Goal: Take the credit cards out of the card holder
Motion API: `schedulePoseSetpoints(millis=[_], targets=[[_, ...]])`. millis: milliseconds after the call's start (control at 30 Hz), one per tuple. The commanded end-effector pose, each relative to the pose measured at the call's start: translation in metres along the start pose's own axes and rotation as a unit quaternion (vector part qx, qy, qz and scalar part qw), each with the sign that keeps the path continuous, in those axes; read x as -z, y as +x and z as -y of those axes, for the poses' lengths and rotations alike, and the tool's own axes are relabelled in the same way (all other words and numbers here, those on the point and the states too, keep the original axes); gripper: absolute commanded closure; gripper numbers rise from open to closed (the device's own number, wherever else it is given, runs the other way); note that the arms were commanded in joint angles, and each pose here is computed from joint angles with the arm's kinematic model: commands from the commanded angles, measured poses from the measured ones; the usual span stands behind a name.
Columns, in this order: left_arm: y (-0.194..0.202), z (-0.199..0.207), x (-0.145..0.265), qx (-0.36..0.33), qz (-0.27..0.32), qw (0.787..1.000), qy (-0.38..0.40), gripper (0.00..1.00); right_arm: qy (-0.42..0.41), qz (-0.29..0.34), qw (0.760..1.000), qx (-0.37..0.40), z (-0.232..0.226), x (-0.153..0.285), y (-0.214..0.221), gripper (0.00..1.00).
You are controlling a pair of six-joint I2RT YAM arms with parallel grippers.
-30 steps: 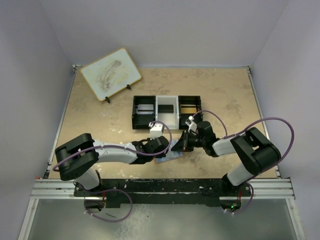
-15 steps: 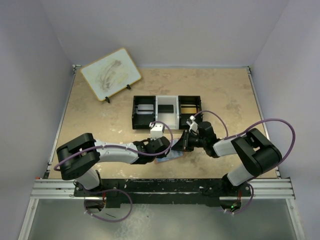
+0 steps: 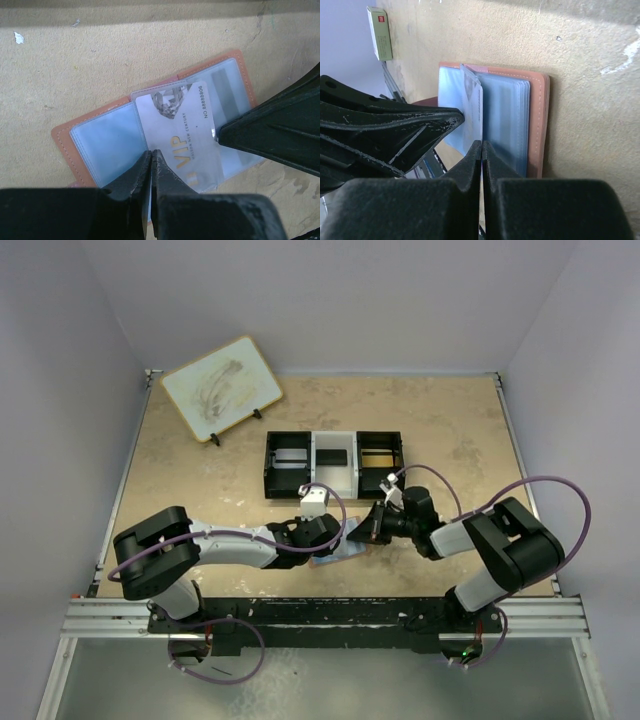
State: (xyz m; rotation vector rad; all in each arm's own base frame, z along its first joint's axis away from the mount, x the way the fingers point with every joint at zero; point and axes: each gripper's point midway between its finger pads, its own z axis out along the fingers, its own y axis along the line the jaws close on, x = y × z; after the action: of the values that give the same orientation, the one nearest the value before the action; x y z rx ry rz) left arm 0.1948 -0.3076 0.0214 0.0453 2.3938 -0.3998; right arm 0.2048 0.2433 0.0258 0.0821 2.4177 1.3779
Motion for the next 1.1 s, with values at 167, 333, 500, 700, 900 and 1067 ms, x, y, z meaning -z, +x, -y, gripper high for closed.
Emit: schedulePoseSetpoints(millis=[167,333,500,700,900,1067], targets=[[0.031,-0.039,-0.004,-0.034,-0.043,0.997,-0.06,1.0,-0.006,0.007,1.0,0.016,0.001,0.006,-0.006,0.97],[0.03,-0.037,-0.004,-0.033,-0.042,0.997,-0.056,1.0,-0.016,-0.006,1.0,0.025,-0.002,0.001,-0.007,0.81],[0.03,-0.035,-0.004,-0.034,-0.043,0.997,-0.053,1.0,-0.024,-0.002,0.999,0.031,-0.003,-0.009,-0.018,0.77],[0.029,-0.035,-0.003,-0.037,-0.043,0.997,-0.055,1.0,-0.039,-0.009,0.999,0.024,-0.003,-0.016,-0.019,0.8],[0.029,-0.036,-0.003,-0.038,-0.043,0.997,-0.058,1.0,-0.064,-0.027,0.997,0.018,-0.009,-0.013,-0.009,0.98],[0.029,-0.037,-0.003,-0.04,-0.044,0.996,-0.062,1.0,-0.074,-0.031,0.997,0.01,-0.011,-0.008,-0.003,1.0]])
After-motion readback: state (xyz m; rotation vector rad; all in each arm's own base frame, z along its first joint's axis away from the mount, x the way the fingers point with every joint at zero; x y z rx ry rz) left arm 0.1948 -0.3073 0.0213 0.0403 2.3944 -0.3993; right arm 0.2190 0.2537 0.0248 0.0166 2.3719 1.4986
